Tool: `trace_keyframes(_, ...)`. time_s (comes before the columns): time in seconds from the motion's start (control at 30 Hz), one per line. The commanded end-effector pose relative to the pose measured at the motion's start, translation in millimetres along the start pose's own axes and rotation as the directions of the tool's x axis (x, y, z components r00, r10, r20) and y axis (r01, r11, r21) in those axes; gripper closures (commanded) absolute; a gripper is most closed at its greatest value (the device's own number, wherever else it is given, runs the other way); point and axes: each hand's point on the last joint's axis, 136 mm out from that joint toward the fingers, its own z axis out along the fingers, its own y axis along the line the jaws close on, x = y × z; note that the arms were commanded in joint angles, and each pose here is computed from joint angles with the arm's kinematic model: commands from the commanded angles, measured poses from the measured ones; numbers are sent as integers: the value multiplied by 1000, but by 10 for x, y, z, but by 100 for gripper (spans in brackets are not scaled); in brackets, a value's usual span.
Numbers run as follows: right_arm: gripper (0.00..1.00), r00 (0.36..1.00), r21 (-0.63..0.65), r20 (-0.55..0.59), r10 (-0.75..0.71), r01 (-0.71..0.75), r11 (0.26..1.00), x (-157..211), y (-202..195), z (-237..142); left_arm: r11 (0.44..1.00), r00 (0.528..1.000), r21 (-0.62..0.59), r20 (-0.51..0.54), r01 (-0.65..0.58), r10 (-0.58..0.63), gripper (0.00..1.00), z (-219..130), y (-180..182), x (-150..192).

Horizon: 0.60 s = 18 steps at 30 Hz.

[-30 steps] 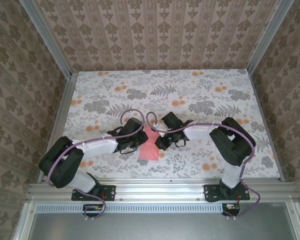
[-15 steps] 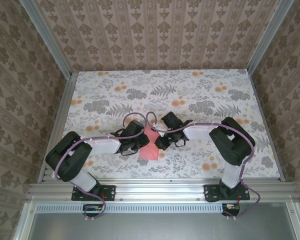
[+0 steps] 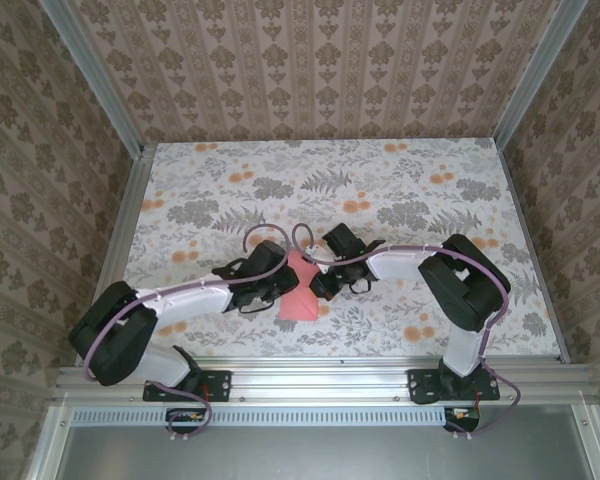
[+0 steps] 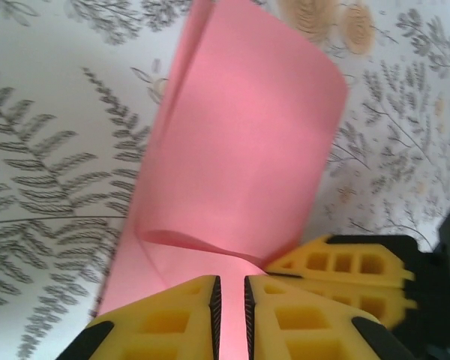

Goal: Fold a paper plane with a square sheet of paper (pick it up from the middle)

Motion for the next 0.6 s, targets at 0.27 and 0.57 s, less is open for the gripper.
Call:
trace_keyframes(0.27, 99, 993, 85, -108, 55, -46, 995, 327, -192, 82, 999, 997, -18, -75, 35, -36, 84, 290, -16, 325)
trace_keyframes(0.57, 99, 992, 88, -109, 61, -51, 995, 327, -203, 97, 992, 993, -113, -102, 50, -62, 84, 458, 340, 542)
